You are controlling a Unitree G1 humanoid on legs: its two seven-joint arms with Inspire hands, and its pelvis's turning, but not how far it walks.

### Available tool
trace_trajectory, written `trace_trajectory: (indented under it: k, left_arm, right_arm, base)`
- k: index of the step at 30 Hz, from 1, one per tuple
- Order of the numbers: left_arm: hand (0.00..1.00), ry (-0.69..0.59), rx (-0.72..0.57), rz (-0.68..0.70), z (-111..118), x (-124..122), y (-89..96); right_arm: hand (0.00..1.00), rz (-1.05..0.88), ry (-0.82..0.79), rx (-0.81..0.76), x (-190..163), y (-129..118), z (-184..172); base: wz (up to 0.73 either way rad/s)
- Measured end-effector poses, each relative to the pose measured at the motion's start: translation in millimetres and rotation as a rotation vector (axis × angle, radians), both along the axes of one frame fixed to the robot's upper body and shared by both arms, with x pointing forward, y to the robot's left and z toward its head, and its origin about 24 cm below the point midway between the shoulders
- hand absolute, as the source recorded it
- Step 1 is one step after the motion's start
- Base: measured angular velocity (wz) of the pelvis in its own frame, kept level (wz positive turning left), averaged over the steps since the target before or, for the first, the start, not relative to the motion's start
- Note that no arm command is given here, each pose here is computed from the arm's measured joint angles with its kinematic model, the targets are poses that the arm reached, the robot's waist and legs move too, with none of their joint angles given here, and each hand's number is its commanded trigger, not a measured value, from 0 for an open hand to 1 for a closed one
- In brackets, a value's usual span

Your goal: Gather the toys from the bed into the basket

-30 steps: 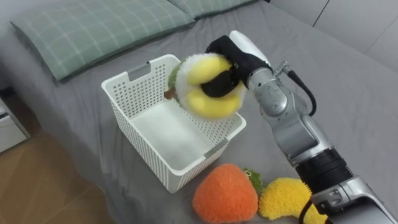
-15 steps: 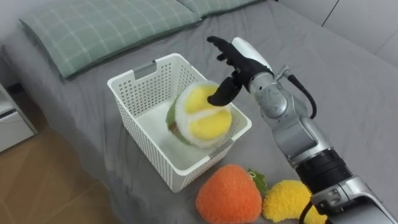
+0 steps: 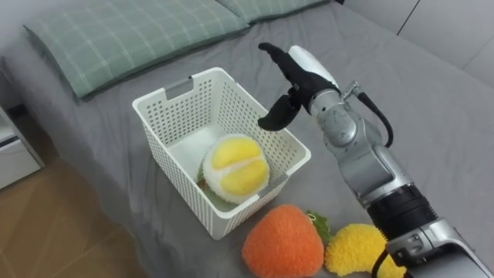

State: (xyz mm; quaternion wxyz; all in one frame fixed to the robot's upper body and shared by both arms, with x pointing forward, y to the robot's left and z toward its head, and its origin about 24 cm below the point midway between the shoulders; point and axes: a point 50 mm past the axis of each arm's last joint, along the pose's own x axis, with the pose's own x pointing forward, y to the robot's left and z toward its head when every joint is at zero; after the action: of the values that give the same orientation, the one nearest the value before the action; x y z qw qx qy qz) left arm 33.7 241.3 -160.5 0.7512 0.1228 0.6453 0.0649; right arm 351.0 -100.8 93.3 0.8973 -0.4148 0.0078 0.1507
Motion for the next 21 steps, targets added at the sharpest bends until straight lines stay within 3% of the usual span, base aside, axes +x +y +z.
trace_trajectory:
  k: [10, 15, 21]
  left_arm:
    - [0.0, 0.0, 0.0, -0.011, 0, 0, -0.2]
    - [0.0, -0.005, 0.008, -0.007, 0, 0, 1.1]
    - [0.0, -0.005, 0.011, -0.004, 1, 0, 2.5]
  right_arm:
    - [0.0, -0.012, -0.063, 0.208, 11, 1, 28]
    - [0.0, -0.116, -0.114, 0.247, 16, -38, 40]
    - [0.0, -0.186, -0.148, 0.271, 17, -57, 45]
  base:
    - [0.0]
    - [-0.08]
    - [-0.2]
